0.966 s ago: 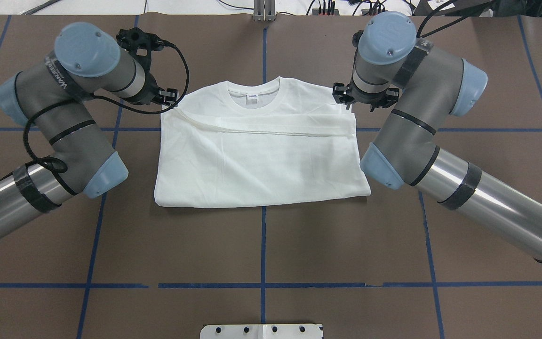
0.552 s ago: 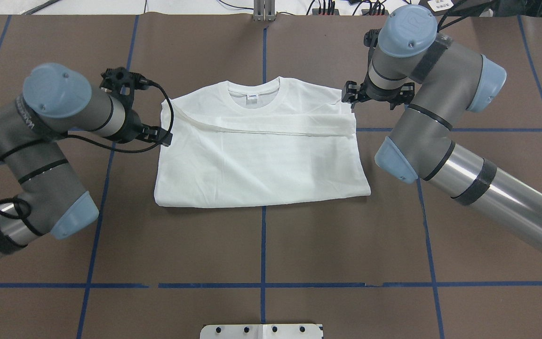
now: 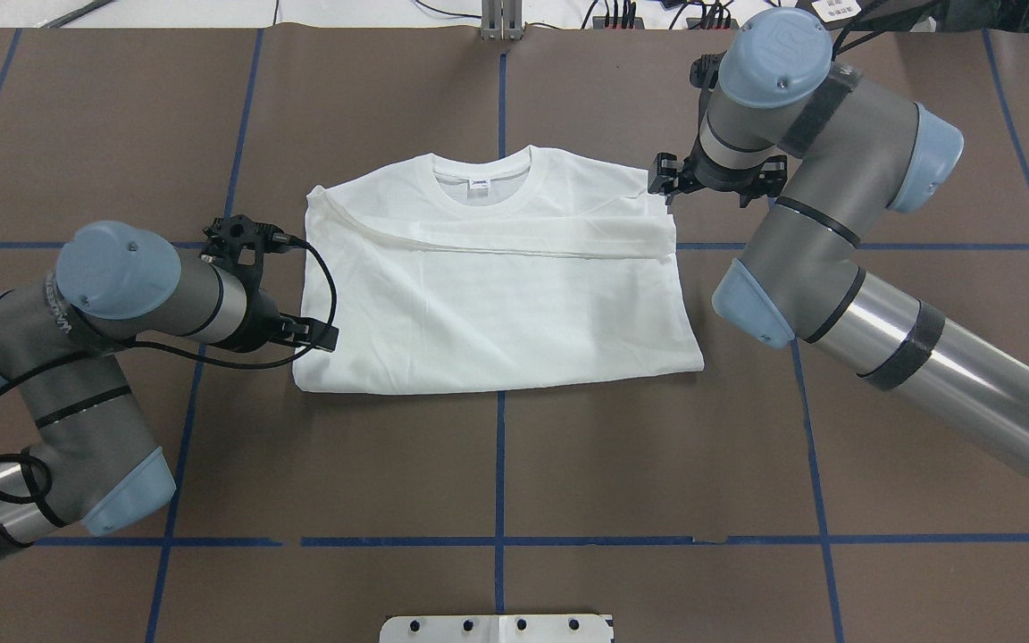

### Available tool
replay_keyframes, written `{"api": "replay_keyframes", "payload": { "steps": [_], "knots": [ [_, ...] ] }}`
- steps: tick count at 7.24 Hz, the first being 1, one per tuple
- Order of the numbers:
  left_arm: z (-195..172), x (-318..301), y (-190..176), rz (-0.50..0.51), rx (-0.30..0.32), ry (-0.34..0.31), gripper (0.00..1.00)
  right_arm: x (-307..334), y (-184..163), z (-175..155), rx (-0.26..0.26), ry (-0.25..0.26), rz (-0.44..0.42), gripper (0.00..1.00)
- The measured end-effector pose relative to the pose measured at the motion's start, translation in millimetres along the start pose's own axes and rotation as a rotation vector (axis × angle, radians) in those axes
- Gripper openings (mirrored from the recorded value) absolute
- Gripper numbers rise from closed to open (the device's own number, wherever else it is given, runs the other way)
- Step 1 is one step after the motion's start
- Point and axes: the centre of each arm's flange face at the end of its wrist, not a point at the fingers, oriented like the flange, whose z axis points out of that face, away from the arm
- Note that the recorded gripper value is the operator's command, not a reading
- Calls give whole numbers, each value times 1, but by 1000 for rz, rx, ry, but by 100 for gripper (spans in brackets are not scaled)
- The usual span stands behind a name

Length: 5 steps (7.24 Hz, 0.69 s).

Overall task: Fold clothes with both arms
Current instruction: 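Move the left gripper to the folded shirt's side edge and grasp it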

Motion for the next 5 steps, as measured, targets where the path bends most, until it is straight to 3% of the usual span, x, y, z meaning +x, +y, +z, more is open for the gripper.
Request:
{"api": "replay_keyframes", "payload": {
  "steps": [1, 2, 5],
  "knots": [
    [1, 7, 7, -24, -10, 10, 15, 0, 0, 0, 0, 0, 0, 100],
    [3, 10, 12, -35, -16, 14, 0, 0, 0, 0, 1, 0, 0, 100],
    [2, 15, 16, -38, -21, 19, 0, -1, 0, -1, 2, -1, -1, 100]
  ]
}}
